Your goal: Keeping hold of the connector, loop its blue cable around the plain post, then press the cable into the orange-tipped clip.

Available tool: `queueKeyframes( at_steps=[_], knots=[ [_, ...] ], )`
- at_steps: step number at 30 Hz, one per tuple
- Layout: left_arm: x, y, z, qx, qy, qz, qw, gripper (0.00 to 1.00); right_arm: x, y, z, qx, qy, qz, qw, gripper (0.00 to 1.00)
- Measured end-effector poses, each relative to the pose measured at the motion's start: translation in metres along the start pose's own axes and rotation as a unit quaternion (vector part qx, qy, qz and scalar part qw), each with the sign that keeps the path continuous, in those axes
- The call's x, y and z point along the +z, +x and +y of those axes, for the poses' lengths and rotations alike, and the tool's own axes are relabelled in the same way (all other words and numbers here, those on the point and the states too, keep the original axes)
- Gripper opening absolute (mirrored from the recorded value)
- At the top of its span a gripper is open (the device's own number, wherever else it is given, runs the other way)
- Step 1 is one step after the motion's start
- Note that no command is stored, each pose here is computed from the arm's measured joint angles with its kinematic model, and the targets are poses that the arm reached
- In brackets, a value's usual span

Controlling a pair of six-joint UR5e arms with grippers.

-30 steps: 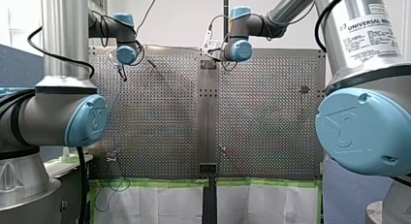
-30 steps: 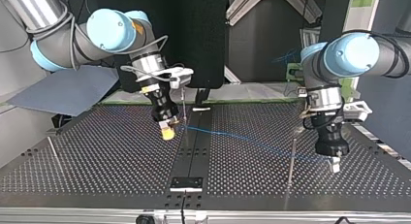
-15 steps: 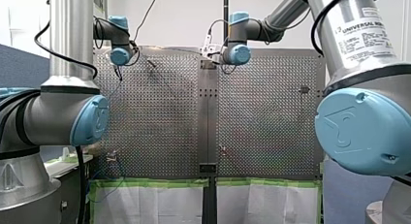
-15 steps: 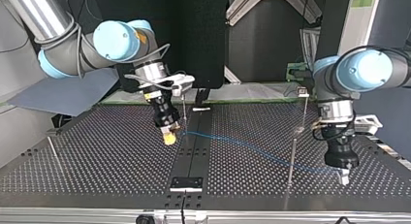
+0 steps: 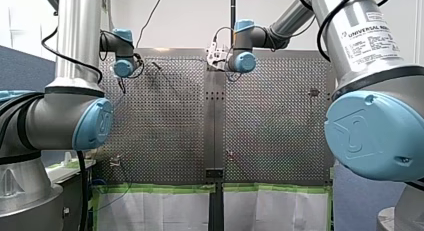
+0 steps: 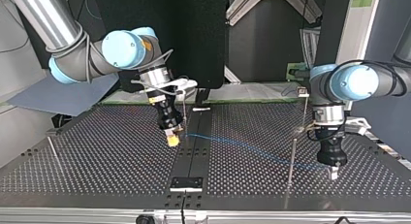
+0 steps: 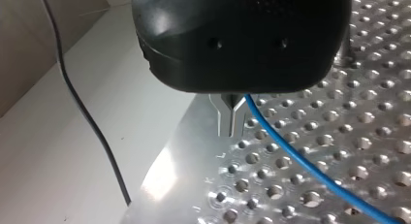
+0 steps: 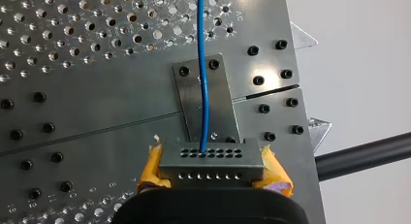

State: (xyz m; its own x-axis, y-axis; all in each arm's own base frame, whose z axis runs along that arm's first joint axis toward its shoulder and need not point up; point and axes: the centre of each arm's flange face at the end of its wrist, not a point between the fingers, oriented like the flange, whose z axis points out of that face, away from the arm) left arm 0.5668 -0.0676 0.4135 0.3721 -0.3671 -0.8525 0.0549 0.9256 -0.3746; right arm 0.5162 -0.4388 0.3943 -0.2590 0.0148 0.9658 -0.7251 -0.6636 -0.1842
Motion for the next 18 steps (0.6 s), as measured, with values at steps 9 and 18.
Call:
queueKeyframes(
  at_steps=[9,18],
  knots=[
    [0.005,0.009,0.007,-0.004,0.004,0.007,1.0,0.0,0.005,-0.015,0.006,-0.0002,-0.002,-0.002,1.0,0.0],
    [0.006,0.025,0.014,-0.004,-0.001,0.022,0.9997,0.0,0.01,-0.031,0.016,-0.0008,-0.008,-0.007,0.9999,0.0]
  ],
)
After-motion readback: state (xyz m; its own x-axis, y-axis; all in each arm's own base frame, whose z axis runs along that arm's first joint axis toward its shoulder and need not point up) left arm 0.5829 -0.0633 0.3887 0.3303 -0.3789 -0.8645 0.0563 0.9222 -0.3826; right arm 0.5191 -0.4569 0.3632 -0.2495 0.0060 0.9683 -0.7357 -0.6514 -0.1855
